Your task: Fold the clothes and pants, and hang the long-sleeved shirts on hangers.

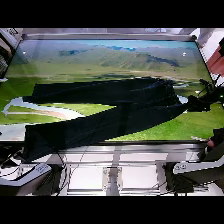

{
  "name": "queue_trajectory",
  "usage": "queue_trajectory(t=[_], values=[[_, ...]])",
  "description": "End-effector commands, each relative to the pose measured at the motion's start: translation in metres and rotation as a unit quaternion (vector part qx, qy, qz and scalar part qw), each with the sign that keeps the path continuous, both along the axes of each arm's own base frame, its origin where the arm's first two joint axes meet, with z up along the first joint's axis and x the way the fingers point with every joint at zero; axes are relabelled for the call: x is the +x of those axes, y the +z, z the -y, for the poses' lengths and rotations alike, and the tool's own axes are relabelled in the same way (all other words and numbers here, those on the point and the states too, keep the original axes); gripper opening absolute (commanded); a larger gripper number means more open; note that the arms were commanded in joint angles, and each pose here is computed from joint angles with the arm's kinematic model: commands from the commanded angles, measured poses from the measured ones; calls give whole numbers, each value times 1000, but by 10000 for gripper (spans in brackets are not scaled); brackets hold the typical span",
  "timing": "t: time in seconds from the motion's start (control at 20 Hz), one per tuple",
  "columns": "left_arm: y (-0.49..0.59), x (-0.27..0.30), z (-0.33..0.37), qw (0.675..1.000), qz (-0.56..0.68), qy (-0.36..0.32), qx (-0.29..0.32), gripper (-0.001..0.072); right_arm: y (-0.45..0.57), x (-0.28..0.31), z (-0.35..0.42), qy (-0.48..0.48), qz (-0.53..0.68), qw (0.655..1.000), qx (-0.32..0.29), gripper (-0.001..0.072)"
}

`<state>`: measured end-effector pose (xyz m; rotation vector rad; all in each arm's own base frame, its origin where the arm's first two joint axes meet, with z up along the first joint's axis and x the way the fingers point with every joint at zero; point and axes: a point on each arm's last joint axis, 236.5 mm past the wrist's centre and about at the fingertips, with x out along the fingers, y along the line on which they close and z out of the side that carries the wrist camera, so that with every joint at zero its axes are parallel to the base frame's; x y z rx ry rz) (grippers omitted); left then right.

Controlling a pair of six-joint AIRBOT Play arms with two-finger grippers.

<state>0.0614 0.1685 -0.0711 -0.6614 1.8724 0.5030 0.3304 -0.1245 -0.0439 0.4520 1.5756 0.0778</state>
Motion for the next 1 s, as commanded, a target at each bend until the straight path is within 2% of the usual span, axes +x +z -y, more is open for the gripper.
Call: queue_trajectory(t=[0.0,0.3,0.6,0.65,0.7,0.75,0.95], values=[[-7,4,-7,1000,15,-7,15,344,0,-1,-1,1,-3,1000,2,286],[-17,25,-6,997,68,-26,11,344,2,-5,-6,2,-10,1000,13,286],[-25,16,9,998,56,-30,-12,342,5,1,-13,-2,1,1000,30,286],[-25,15,13,998,53,-29,-18,294,5,1,-13,-2,1,1000,29,286],[-24,13,15,998,50,-28,-23,143,5,1,-12,-2,2,1000,28,286],[-23,12,16,998,48,-28,-26,36,5,2,-11,-2,3,1000,25,286],[-14,31,2,997,79,-25,-7,27,15,10,2,11,21,1000,-1,286]])
